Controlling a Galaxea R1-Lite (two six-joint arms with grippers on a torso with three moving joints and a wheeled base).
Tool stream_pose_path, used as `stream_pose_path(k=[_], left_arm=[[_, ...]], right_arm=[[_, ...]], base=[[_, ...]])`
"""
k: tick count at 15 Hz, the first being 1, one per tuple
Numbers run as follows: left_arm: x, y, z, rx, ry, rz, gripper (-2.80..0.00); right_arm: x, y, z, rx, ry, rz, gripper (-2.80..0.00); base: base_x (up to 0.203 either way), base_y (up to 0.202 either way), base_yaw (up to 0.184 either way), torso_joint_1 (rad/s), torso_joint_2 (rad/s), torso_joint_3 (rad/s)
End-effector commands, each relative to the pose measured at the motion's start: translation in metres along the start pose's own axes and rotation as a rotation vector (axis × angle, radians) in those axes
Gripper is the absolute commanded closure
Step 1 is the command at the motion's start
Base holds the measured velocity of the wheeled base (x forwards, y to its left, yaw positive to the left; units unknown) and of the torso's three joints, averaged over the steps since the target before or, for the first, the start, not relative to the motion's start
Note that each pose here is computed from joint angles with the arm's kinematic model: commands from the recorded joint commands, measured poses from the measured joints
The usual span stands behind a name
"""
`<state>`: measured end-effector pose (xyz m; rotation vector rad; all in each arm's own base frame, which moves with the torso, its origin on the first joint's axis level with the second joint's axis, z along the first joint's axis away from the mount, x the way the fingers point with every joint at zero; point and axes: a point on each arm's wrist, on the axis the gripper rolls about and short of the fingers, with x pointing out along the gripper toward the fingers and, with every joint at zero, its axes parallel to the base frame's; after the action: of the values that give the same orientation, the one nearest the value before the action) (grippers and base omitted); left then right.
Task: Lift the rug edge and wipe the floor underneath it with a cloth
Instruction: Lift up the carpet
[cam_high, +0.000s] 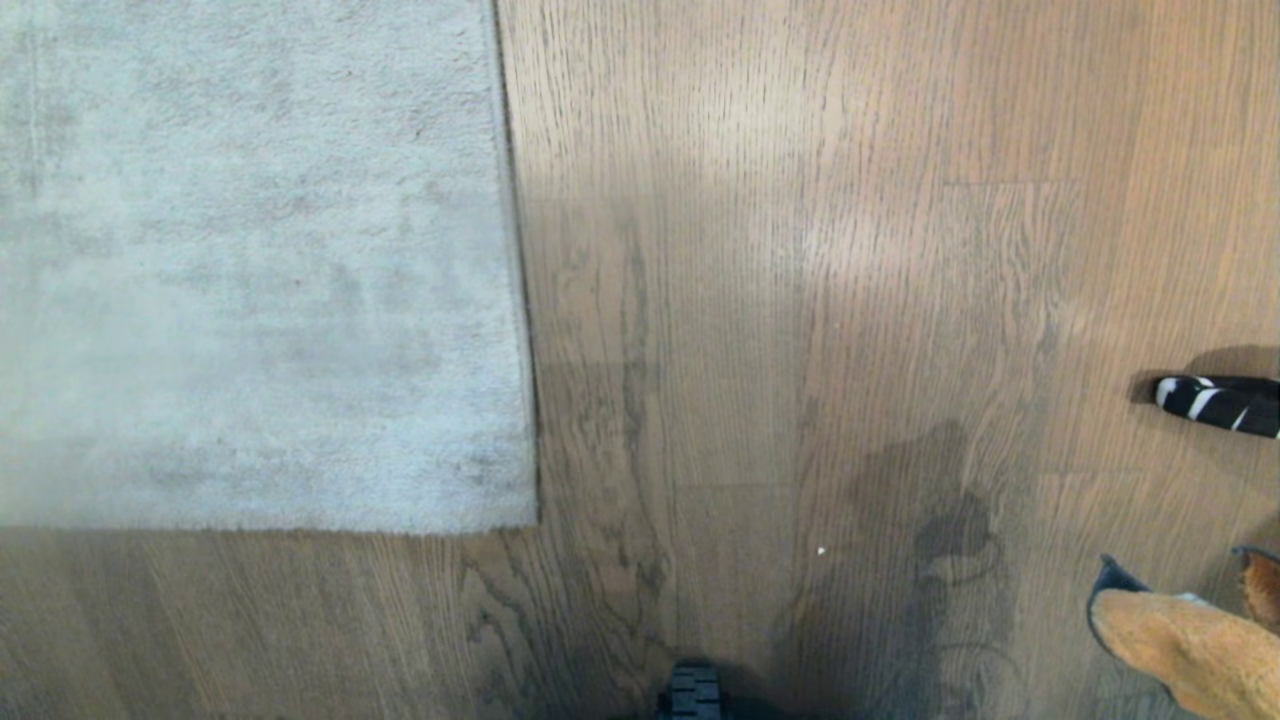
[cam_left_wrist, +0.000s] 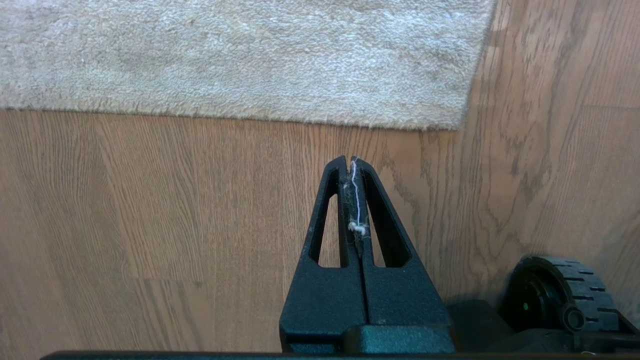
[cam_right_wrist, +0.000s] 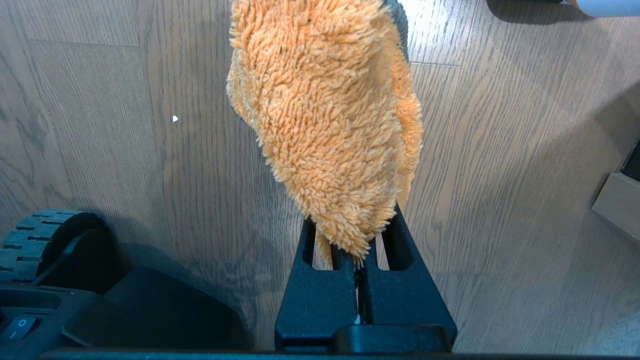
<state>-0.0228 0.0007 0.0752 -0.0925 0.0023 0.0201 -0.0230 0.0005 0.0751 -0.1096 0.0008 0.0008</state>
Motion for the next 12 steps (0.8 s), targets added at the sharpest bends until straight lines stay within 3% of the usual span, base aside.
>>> stream_pose_path(k=[1,12], left_arm=[[0.0000,0.0000,0.0000,-0.001,0.000,0.000,0.00],[0.0000,0.0000,0.0000,-0.001,0.000,0.000,0.00]], right_arm=[[0.0002,0.0000,0.0001,-0.001,0.002,0.001,0.00],[0.0002,0.0000,0.0001,-0.001,0.002,0.001,0.00]], base=[[0.000,0.000,0.000,0.000,0.00,0.000],[0.000,0.000,0.000,0.000,0.00,0.000]])
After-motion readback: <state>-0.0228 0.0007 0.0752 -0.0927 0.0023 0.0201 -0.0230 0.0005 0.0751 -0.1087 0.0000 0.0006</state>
